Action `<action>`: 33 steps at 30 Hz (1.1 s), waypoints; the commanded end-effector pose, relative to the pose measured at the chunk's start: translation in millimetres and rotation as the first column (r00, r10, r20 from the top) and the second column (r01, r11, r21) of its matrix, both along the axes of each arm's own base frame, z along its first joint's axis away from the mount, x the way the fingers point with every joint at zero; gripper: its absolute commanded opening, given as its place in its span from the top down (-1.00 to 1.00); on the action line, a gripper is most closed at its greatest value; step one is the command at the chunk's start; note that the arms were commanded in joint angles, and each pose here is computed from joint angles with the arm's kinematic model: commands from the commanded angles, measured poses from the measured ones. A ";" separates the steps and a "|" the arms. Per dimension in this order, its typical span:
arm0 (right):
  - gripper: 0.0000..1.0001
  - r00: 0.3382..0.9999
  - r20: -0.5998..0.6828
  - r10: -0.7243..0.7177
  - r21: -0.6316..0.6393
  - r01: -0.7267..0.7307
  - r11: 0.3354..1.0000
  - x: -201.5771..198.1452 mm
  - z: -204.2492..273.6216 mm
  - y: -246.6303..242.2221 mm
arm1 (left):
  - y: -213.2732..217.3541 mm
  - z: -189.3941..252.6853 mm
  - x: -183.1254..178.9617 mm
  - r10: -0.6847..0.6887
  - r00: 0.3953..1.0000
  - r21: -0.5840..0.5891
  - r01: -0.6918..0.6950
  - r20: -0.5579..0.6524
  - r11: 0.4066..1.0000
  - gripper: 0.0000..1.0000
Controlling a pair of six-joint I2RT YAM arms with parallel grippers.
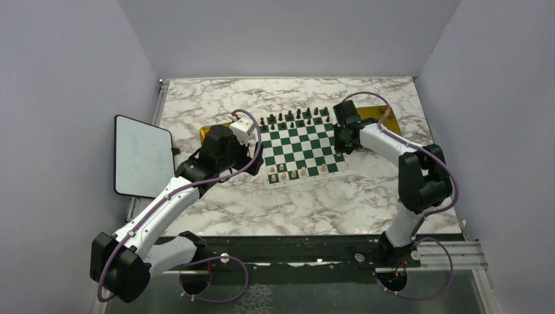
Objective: Set up the chess pieces on the board
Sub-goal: Place the chess piece on the chessboard.
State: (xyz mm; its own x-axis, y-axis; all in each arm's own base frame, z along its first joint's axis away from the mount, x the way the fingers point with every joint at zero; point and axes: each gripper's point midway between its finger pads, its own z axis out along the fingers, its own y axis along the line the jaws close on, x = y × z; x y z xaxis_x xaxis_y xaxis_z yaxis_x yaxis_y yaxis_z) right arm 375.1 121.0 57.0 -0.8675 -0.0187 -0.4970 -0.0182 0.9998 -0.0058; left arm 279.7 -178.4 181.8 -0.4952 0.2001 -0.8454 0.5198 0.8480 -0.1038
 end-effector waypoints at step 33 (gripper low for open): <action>0.15 0.998 -0.033 -0.051 0.043 0.053 0.998 2.9 -5.7 -9.3 | 1.3 0.2 2.7 0.012 1.000 0.003 -0.012 0.019 1.000 -0.98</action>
